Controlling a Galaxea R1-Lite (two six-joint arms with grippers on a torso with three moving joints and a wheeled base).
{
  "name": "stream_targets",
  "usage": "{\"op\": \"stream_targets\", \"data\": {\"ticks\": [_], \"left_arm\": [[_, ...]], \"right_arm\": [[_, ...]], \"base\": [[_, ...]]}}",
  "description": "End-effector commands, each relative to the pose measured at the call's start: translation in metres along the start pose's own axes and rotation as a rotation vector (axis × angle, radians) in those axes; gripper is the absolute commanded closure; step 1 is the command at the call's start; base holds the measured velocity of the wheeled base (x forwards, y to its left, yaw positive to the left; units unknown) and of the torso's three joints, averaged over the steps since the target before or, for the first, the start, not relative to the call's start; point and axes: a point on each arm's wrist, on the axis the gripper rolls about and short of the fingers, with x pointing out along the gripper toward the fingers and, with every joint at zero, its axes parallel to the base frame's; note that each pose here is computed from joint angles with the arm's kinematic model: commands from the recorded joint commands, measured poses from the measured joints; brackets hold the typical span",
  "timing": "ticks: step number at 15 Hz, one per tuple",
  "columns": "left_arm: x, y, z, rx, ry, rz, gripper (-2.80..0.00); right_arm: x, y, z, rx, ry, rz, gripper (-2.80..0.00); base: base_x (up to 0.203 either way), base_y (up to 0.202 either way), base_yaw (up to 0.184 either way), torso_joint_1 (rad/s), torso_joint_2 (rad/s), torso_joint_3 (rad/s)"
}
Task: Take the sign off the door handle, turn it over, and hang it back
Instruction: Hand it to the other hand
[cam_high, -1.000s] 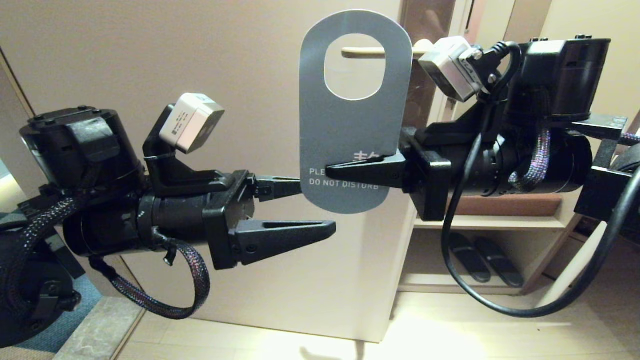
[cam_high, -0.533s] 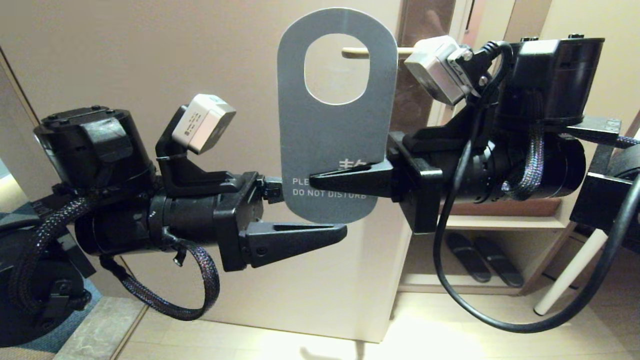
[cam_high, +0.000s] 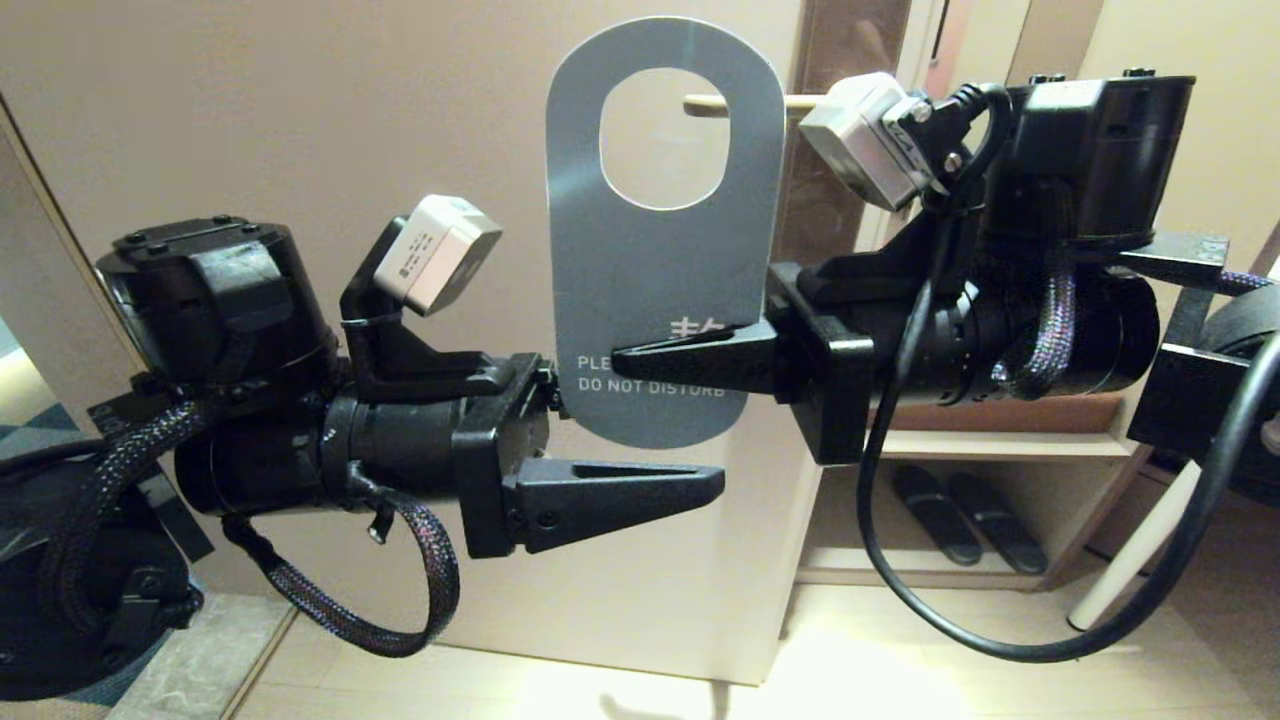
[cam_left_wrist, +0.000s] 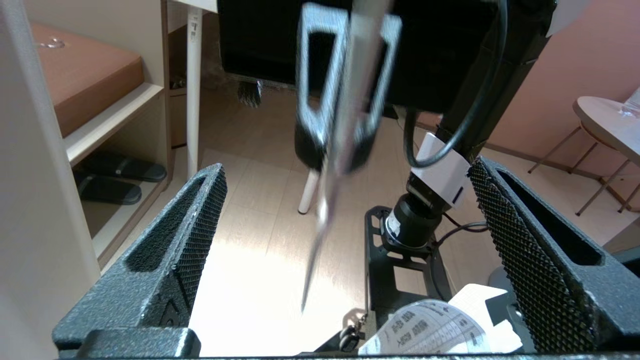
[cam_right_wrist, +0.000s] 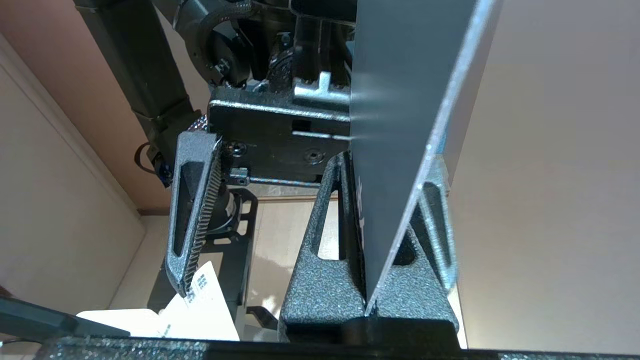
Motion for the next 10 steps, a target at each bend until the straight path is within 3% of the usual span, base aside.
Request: {"op": "stream_targets", "data": {"ticks": [1, 10], "left_arm": [[0.0021, 0.0016, 0.0030, 0.006, -0.006, -0.007, -2.80], [0.0077, -0.0011, 0.0032, -0.015, -0.003, -0.029, -2.80]], "right_arm": [[0.0016, -0.0004, -0.0009, 0.001, 0.001, 0.008, 0.00], [0.0046, -0.0001, -0.0030, 0.005, 0.006, 0.015, 0.00]], "base": [[0.000, 0.000, 0.000, 0.000, 0.00, 0.000], [0.000, 0.000, 0.000, 0.000, 0.00, 0.000]]}}
